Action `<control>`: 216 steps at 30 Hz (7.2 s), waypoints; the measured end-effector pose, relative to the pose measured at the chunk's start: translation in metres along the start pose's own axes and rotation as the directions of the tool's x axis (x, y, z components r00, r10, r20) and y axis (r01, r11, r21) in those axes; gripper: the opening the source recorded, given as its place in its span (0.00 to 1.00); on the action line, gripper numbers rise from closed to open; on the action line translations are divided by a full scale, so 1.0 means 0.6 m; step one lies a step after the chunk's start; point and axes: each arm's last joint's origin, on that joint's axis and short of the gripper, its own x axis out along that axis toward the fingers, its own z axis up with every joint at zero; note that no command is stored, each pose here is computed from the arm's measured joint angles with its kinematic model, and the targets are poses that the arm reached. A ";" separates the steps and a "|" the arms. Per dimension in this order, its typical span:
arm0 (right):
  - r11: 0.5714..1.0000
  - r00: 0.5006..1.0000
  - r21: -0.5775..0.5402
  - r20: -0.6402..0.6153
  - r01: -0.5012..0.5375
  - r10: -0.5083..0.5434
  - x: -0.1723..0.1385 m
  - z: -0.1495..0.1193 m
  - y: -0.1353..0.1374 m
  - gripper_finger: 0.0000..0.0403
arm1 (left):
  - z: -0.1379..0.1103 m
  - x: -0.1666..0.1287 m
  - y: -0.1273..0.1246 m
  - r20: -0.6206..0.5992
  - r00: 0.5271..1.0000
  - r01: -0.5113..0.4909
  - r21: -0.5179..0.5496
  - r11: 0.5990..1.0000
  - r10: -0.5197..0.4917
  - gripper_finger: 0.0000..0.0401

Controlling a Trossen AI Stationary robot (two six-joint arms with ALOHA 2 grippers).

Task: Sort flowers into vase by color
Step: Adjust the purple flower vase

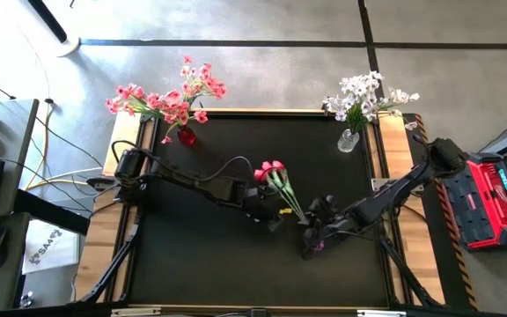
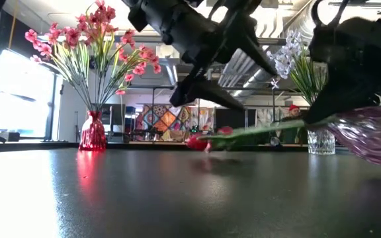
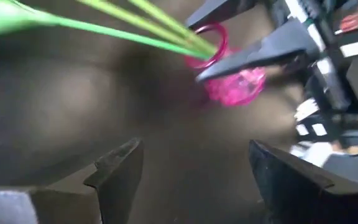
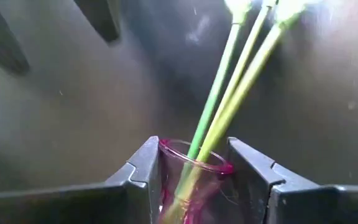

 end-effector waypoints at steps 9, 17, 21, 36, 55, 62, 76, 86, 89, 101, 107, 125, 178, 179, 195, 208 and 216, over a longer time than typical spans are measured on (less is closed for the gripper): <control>0.997 0.970 -0.079 0.244 0.018 0.002 -0.019 0.006 0.018 0.29 | 0.008 0.010 -0.001 0.042 0.998 0.050 -0.043 0.998 -0.048 0.69; 0.983 0.943 -0.173 0.334 0.060 0.002 -0.037 0.019 0.021 0.29 | 0.024 0.009 -0.004 0.135 0.988 0.062 0.075 0.995 -0.072 0.69; 0.982 0.905 -0.169 0.425 0.084 -0.004 -0.054 0.030 0.024 0.29 | 0.036 0.004 -0.020 0.192 0.964 0.134 0.255 0.958 -0.186 0.69; 0.994 0.718 -0.055 0.695 0.093 -0.029 -0.188 0.114 -0.003 0.29 | 0.051 -0.014 -0.064 0.397 0.839 0.129 0.521 0.844 -0.373 0.69; 0.975 0.662 -0.222 0.727 -0.024 0.182 -0.224 0.152 -0.002 0.31 | 0.076 -0.041 -0.088 0.583 0.671 0.004 0.615 0.789 -0.458 0.70; 0.967 0.640 -0.248 0.735 -0.051 0.222 -0.228 0.156 0.001 0.31 | 0.080 -0.048 -0.094 0.500 0.648 0.069 0.712 0.699 -0.574 0.70; 0.961 0.585 -0.272 0.772 -0.052 0.250 -0.228 0.181 -0.006 0.31 | 0.101 -0.052 -0.079 0.444 0.653 0.174 0.700 0.692 -0.613 0.70; 0.950 0.560 -0.300 0.774 -0.088 0.296 -0.222 0.194 -0.010 0.31 | 0.108 -0.056 -0.077 0.435 0.631 0.191 0.716 0.671 -0.643 0.69; 0.951 0.559 -0.298 0.776 -0.081 0.291 -0.222 0.195 -0.011 0.31 | 0.110 -0.056 -0.075 0.431 0.629 0.194 0.719 0.667 -0.647 0.67; 0.948 0.560 -0.307 0.773 -0.080 0.297 -0.221 0.195 -0.011 0.36 | 0.111 -0.056 -0.074 0.431 0.630 0.170 0.735 0.656 -0.646 0.59; 0.946 0.568 -0.315 0.767 -0.071 0.298 -0.220 0.194 -0.011 0.37 | 0.110 -0.053 -0.072 0.429 0.644 0.153 0.739 0.656 -0.633 0.59; 0.953 0.737 -0.161 0.606 -0.255 0.299 -0.226 0.151 -0.038 0.61 | 0.095 -0.028 -0.053 0.400 0.780 -0.009 0.776 0.631 -0.481 0.59; 0.917 0.983 -0.352 -0.049 -0.185 0.180 -0.203 0.211 -0.023 0.43 | 0.061 -0.008 -0.039 0.400 0.888 -0.244 0.827 0.507 -0.226 0.59; 0.919 0.983 -0.349 -0.052 -0.184 0.177 -0.202 0.211 -0.024 0.42 | 0.061 -0.008 -0.039 0.399 0.889 -0.241 0.823 0.514 -0.222 0.59; 0.941 0.984 -0.292 -0.107 -0.169 0.143 -0.200 0.204 -0.031 0.33 | 0.057 -0.006 -0.032 0.366 0.914 -0.190 0.765 0.615 -0.173 0.59; 0.953 0.978 -0.296 -0.209 -0.066 0.003 -0.204 0.163 -0.060 0.32 | 0.061 -0.004 -0.015 0.319 0.939 -0.104 0.621 0.777 -0.129 0.66; 0.962 0.972 -0.256 -0.233 -0.095 0.034 -0.193 0.095 -0.088 0.32 | 0.051 -0.022 -0.029 0.353 0.932 -0.162 0.607 0.778 -0.081 0.62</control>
